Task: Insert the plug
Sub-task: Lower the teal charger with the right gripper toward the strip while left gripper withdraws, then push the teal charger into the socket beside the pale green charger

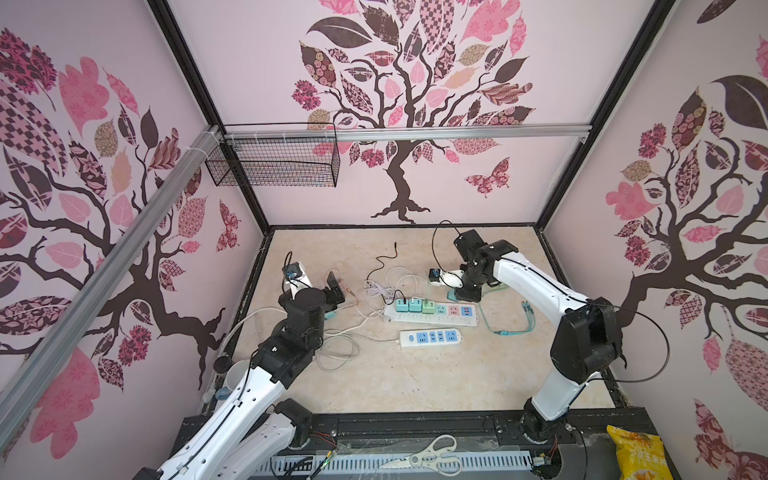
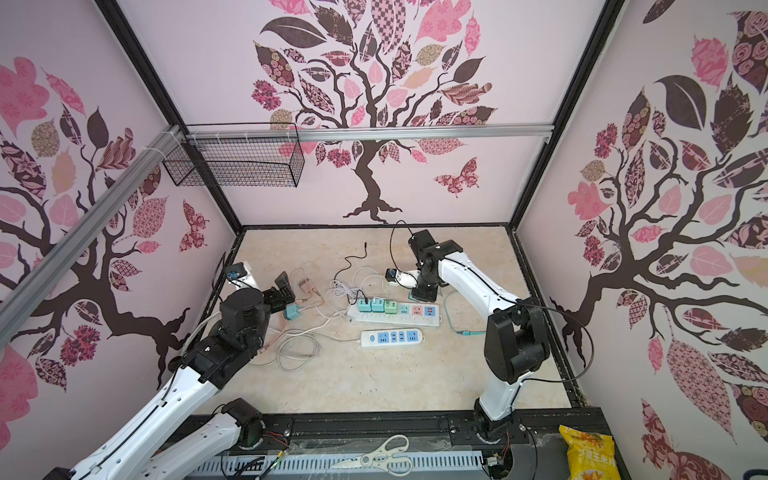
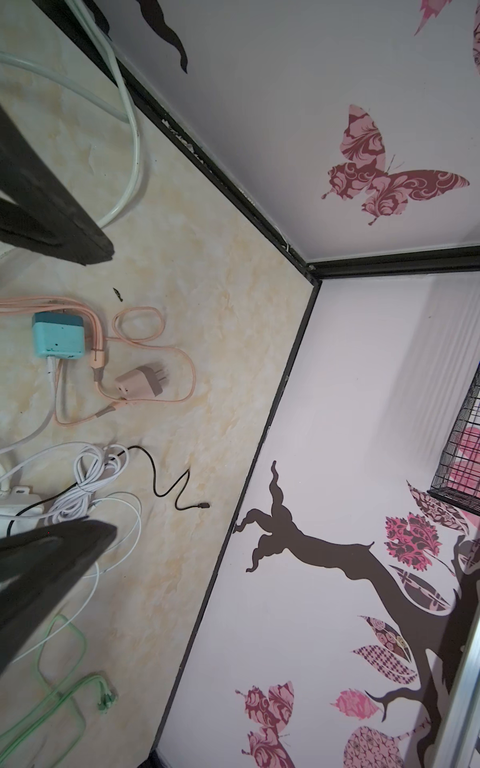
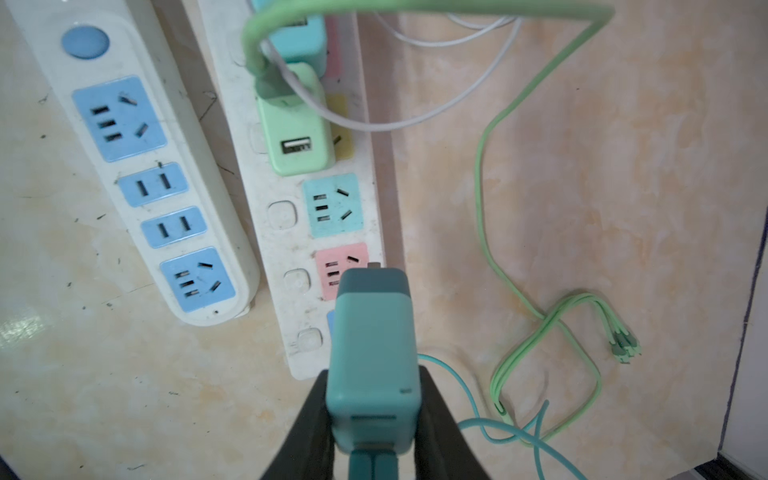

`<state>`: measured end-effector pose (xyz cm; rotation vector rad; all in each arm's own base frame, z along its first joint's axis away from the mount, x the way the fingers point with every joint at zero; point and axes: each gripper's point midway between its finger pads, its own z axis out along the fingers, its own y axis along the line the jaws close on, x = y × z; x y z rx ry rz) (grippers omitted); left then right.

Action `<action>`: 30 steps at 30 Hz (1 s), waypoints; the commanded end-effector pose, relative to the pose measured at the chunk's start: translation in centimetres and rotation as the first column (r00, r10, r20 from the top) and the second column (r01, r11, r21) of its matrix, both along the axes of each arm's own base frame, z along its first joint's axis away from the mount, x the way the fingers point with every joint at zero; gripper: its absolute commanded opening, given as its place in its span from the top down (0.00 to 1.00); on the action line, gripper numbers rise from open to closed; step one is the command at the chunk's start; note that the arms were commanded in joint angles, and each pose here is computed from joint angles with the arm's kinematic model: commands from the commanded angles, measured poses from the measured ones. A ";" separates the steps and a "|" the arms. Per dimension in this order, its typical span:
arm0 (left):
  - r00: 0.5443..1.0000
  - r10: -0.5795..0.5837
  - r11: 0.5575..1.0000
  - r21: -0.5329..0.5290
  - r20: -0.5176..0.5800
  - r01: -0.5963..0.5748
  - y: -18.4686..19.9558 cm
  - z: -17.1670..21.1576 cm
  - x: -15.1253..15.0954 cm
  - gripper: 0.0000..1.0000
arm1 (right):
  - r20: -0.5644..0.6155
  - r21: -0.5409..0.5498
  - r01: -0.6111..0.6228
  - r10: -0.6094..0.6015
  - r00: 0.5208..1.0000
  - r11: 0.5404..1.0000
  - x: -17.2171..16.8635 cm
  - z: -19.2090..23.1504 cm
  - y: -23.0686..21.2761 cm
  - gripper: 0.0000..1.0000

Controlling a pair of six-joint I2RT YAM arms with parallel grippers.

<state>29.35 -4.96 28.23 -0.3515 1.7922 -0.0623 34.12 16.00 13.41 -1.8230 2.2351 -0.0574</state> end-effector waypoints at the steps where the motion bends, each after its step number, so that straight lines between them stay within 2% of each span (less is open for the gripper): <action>1: 0.999 -0.040 0.999 0.007 0.030 0.040 -0.3 0.1 -0.3 0.02 | -0.026 -0.083 -0.024 0.022 0.999 0.996 -1.3 0.1 -0.2 1.00; 7: 0.994 -0.088 0.996 0.025 0.071 0.086 -0.6 0.7 -0.8 0.01 | -0.050 -0.123 -0.095 0.089 0.995 0.988 -2.5 -1.5 1.1 1.00; 10: 0.994 -0.064 0.998 0.016 0.085 0.063 -0.1 0.8 -1.0 0.02 | -0.044 -0.138 -0.129 0.124 0.991 0.982 -2.5 -2.3 1.5 1.00; 20: 0.997 -0.044 0.999 0.020 0.065 0.043 0.0 0.5 -0.6 0.01 | -0.037 -0.151 -0.217 0.214 0.976 0.965 -2.7 -4.2 2.6 1.00; 30: 0.998 -0.038 0.999 0.028 0.053 0.037 0.0 0.1 -0.4 0.02 | 0.018 -0.202 -0.248 0.256 0.966 0.948 -1.8 -5.3 2.6 1.00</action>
